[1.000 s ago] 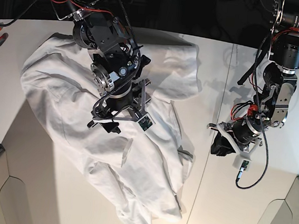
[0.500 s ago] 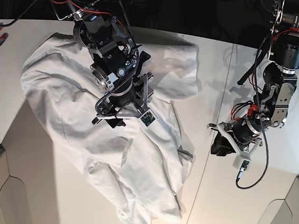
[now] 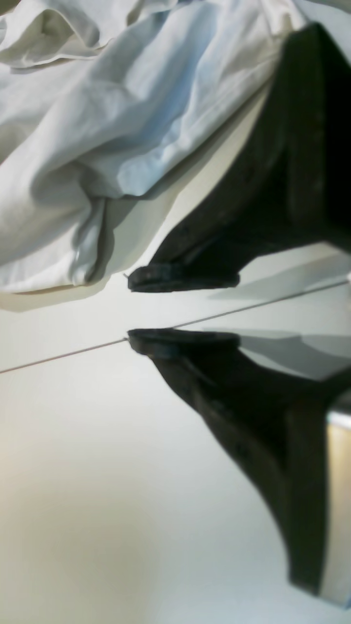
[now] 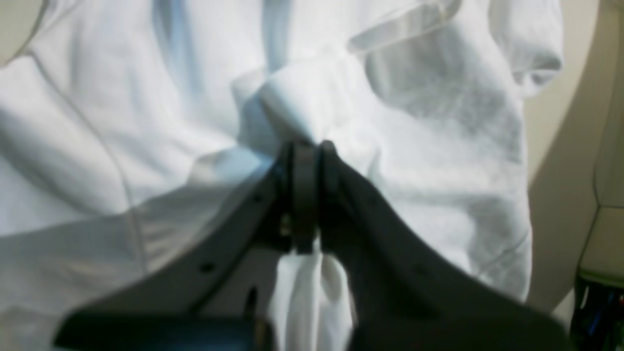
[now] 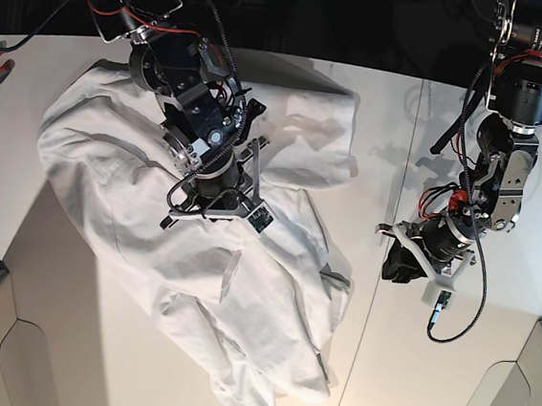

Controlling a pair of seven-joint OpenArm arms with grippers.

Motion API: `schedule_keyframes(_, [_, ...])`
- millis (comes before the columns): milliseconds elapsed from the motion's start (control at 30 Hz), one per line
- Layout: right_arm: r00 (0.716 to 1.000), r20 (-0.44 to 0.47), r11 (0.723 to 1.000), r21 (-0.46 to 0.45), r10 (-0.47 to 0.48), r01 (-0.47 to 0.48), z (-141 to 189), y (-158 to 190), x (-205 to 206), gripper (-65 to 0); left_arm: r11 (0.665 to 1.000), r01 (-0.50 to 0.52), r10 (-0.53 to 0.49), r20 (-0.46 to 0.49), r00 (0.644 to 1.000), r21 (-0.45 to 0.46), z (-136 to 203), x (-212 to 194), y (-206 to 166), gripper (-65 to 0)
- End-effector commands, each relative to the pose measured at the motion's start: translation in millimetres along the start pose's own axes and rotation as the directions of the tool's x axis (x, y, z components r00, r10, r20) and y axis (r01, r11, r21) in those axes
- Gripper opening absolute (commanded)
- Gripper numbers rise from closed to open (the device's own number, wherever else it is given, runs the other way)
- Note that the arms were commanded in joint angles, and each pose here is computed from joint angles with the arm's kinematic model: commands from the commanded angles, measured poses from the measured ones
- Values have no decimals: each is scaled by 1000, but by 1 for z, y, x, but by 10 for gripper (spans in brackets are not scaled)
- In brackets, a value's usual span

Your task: Layout the t-shirt on the table in an organized manner, then fold the t-shirt properly

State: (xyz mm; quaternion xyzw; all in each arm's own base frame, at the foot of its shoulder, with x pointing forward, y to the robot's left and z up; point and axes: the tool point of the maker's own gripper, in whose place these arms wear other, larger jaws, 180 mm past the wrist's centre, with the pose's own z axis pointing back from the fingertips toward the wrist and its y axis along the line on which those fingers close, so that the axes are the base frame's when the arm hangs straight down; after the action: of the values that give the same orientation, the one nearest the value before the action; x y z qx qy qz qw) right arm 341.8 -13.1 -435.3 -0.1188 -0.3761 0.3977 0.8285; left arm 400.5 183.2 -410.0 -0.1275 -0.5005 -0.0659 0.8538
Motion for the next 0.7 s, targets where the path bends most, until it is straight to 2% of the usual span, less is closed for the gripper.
schedule_keyframes(0, [999, 48, 999, -46, -13, 15, 1, -15, 17, -650, 1000, 8, -8, 63, 998, 0, -1, 25, 4, -482])
schedule_keyframes(167, [997, 58, 993, -110, -44, 50, 2, -27, 18, -650, 1000, 8, -8, 63, 998, 0, -1, 25, 4, -482])
schedule_keyframes(200, [998, 58, 992, -114, -37, 43, 2, -27, 18, -619, 1000, 7, -7, 63, 998, 0, -1, 25, 4, -482])
schedule_keyframes(300, [998, 57, 992, -117, -32, 38, 3, -28, 18, -473, 1000, 7, -7, 63, 998, 0, -1, 25, 4, -482])
schedule_keyframes(367, [998, 57, 992, -117, -32, 39, 3, -28, 18, -424, 1000, 7, -7, 63, 998, 0, -1, 25, 4, -482])
schedule_keyframes(567, [998, 58, 992, -121, -35, 41, 3, -29, 18, -423, 1000, 8, -8, 63, 998, 0, -1, 25, 4, -482])
schedule_keyframes(667, [996, 65, 986, -155, -57, 67, 4, -35, 19, -423, 1000, 8, -8, 63, 998, 0, -1, 25, 4, -482])
